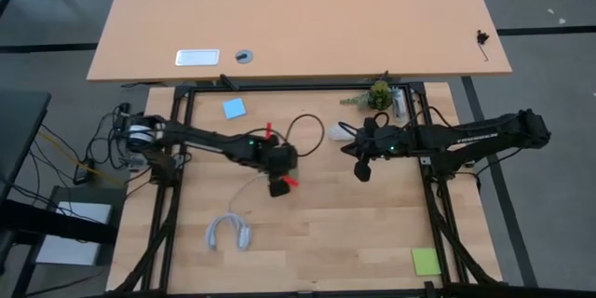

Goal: Screw lightbulb
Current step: Move the lamp to the center of the table, then insert the light bulb into the lamp

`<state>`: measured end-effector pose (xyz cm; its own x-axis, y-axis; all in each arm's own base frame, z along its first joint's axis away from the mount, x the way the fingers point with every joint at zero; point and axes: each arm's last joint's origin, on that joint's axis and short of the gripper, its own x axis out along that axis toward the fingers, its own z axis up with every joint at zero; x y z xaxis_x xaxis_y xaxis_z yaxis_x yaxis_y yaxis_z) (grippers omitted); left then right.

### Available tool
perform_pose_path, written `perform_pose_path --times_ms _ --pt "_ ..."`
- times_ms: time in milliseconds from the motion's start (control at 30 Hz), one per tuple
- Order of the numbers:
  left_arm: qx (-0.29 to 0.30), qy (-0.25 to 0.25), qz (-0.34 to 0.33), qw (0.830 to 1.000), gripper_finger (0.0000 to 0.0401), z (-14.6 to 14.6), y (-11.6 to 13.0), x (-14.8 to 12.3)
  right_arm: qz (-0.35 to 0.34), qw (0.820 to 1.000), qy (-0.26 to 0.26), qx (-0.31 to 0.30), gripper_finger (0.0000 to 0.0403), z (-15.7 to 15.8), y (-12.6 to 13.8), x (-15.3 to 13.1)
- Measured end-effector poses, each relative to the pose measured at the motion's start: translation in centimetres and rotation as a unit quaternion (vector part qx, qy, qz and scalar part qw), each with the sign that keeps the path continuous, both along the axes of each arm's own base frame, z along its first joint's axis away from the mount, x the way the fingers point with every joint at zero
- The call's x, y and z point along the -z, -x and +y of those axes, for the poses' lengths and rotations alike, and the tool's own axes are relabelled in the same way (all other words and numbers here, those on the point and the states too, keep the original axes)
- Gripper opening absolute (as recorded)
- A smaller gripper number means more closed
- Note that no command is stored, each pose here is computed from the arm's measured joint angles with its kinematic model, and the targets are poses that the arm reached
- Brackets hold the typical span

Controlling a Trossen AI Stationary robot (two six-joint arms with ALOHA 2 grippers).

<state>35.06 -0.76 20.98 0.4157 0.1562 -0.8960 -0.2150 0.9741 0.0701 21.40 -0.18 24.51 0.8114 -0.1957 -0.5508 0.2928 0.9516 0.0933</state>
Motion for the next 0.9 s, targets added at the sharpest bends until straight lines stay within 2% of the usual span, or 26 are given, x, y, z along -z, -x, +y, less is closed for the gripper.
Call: perform_pose_path --times_ms 167,333,900 --pt "0.044 -0.004 -0.013 0.999 0.0007 0.3 -3.0 -0.5 0.003 1.0 -0.001 0.001 0.0021 0.0 0.3 -0.1" --pt "0.078 -0.003 -0.007 0.997 0.0008 0.1 -4.6 -0.9 0.006 1.0 -0.005 0.004 0.0024 0.0 0.3 0.0" --pt "0.107 -0.02 0.015 0.994 0.012 -0.1 -4.4 -1.2 0.004 1.0 -0.016 0.011 0.0026 0.0 0.3 0.0"
